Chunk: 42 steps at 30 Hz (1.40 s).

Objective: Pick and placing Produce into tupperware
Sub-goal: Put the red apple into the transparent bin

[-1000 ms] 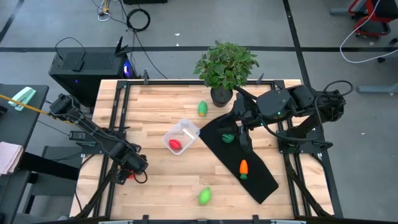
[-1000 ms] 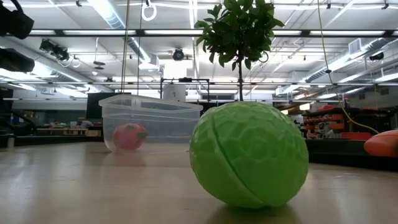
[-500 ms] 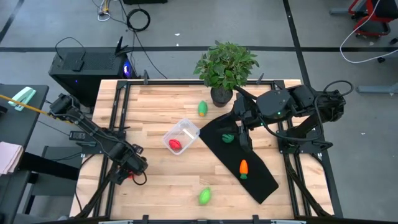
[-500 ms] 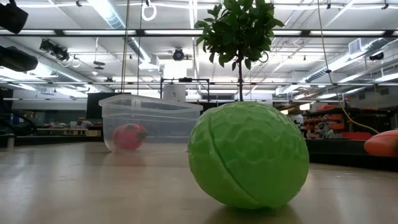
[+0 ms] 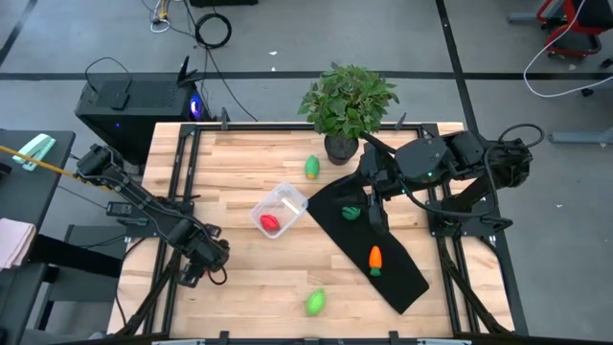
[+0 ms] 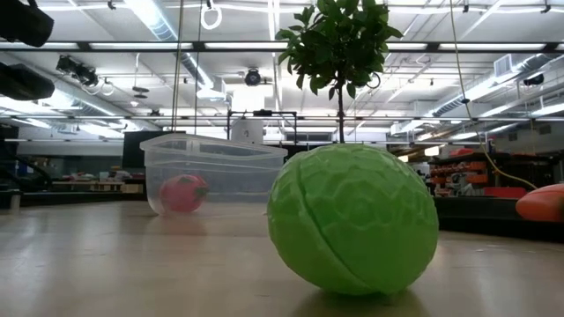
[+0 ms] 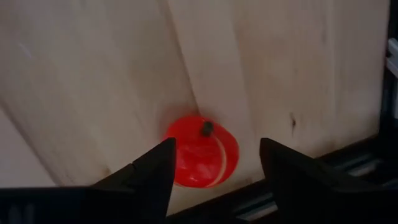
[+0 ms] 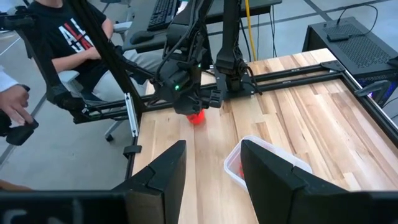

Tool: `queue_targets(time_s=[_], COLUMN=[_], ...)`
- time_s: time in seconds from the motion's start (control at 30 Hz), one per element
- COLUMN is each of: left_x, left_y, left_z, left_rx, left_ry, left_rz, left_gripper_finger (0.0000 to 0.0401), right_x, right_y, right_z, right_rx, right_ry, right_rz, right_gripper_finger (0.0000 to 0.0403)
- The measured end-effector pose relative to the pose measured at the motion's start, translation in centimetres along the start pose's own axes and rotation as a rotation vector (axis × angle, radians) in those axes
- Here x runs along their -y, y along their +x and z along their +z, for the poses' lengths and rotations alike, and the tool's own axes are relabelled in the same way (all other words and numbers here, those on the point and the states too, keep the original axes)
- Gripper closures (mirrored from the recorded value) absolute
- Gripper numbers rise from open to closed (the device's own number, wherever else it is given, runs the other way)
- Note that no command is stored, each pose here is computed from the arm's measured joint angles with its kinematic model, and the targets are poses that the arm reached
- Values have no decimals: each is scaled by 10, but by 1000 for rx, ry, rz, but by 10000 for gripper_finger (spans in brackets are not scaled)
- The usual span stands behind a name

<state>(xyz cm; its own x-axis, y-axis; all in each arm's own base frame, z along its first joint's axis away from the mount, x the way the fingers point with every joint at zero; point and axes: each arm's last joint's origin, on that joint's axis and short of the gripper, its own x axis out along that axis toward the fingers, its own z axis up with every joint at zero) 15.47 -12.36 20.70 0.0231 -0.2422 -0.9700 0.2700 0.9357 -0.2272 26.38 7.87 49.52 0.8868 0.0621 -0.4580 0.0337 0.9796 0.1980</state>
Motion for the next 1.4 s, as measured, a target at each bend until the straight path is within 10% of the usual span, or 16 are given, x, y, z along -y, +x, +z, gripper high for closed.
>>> queue_targets(time_s=[0.5, 1.4], left_x=[5, 5], left_y=[7, 42], left_z=[-14, -29], left_rx=[-56, 8], left_ry=[-85, -137], left_rz=[119, 127], left_gripper_finger=[8, 1], right_x=[0, 1], right_y=[0, 0], right_z=[0, 0], right_rx=[0, 1], right_ry=[8, 28], right_rz=[0, -3], right_gripper_finger=[243, 243])
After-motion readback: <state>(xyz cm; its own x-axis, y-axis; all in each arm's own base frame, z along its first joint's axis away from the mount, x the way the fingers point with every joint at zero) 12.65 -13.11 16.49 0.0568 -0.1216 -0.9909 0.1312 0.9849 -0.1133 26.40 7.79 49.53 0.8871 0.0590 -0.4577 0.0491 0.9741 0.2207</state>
